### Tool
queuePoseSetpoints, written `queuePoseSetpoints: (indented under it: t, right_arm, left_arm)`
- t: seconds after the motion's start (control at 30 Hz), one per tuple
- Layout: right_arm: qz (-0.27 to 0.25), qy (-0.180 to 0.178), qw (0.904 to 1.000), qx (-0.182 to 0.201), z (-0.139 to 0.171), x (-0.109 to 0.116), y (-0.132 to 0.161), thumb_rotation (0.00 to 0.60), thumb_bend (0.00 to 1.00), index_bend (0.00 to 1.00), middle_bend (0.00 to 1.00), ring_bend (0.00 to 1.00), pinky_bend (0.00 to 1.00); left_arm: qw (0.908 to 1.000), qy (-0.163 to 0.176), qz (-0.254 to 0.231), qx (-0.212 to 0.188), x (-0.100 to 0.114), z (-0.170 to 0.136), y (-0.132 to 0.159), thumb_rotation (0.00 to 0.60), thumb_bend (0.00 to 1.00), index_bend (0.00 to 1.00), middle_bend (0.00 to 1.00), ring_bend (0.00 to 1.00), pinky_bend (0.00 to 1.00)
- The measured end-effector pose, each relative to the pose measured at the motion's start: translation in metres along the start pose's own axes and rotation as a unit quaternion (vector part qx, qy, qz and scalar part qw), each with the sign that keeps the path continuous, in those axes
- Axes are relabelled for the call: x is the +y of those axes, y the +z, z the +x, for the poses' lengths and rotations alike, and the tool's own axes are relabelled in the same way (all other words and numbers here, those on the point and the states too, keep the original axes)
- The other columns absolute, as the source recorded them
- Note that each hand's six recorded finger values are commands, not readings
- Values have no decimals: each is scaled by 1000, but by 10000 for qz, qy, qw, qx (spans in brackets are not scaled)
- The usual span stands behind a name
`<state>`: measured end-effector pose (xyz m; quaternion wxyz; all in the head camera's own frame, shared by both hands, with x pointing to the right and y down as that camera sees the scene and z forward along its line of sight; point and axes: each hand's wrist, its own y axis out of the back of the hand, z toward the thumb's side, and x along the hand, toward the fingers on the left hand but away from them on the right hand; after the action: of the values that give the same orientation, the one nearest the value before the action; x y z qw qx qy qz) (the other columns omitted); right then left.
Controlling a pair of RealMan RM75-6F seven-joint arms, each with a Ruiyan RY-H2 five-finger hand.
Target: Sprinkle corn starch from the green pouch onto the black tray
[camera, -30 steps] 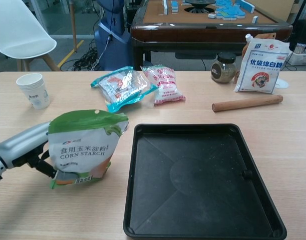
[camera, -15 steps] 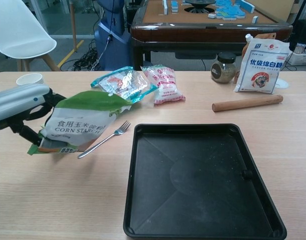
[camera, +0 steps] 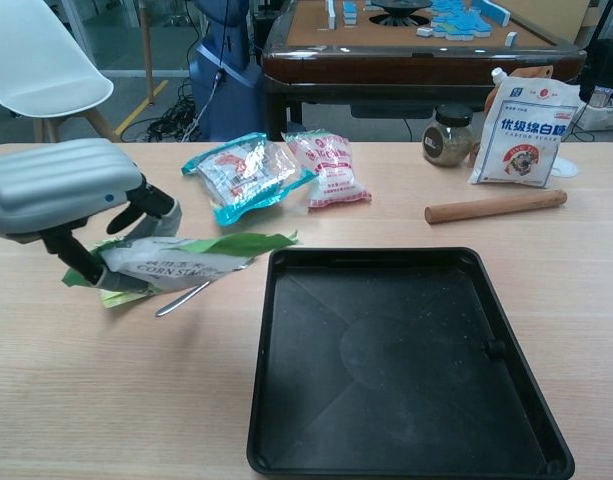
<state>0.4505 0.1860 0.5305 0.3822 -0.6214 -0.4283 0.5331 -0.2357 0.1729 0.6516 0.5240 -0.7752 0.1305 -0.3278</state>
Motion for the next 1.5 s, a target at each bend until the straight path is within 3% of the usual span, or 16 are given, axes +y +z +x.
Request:
queuePoseSetpoints:
  t: [0.23, 0.47, 0.87, 1.0, 1.2, 1.5]
  right_arm:
    - [-16, -19, 10000, -49, 2, 0, -3, 600, 63, 241, 316, 163, 221]
    - [-31, -41, 10000, -73, 3, 0, -6, 600, 63, 241, 316, 163, 221]
    - [-57, -55, 9999, -111, 5, -1, -8, 600, 63, 241, 316, 162, 221]
    - [-58, -58, 9999, -110, 5, 0, -9, 600, 63, 241, 316, 163, 221]
    - [-73, -64, 9999, -141, 5, -1, -10, 600, 63, 241, 316, 163, 221]
    - [-89, -75, 9997, -197, 6, -2, -14, 600, 63, 241, 316, 163, 221]
  left_arm:
    - [9924, -355, 1159, -230, -1, 14, 18, 600, 351, 536, 716, 678, 870]
    - [9716, -524, 2250, -502, -3, 27, 38, 600, 360, 526, 721, 704, 896]
    - [9146, -299, 3948, -818, 0, 37, 69, 600, 376, 508, 737, 732, 939]
    - [8900, -145, 4461, -935, -1, 39, 81, 600, 382, 504, 743, 744, 960]
    - [8611, -89, 4967, -1084, -8, 42, 92, 600, 382, 489, 741, 749, 966]
    - [8216, -301, 5577, -1140, -24, 43, 94, 600, 384, 464, 731, 750, 967]
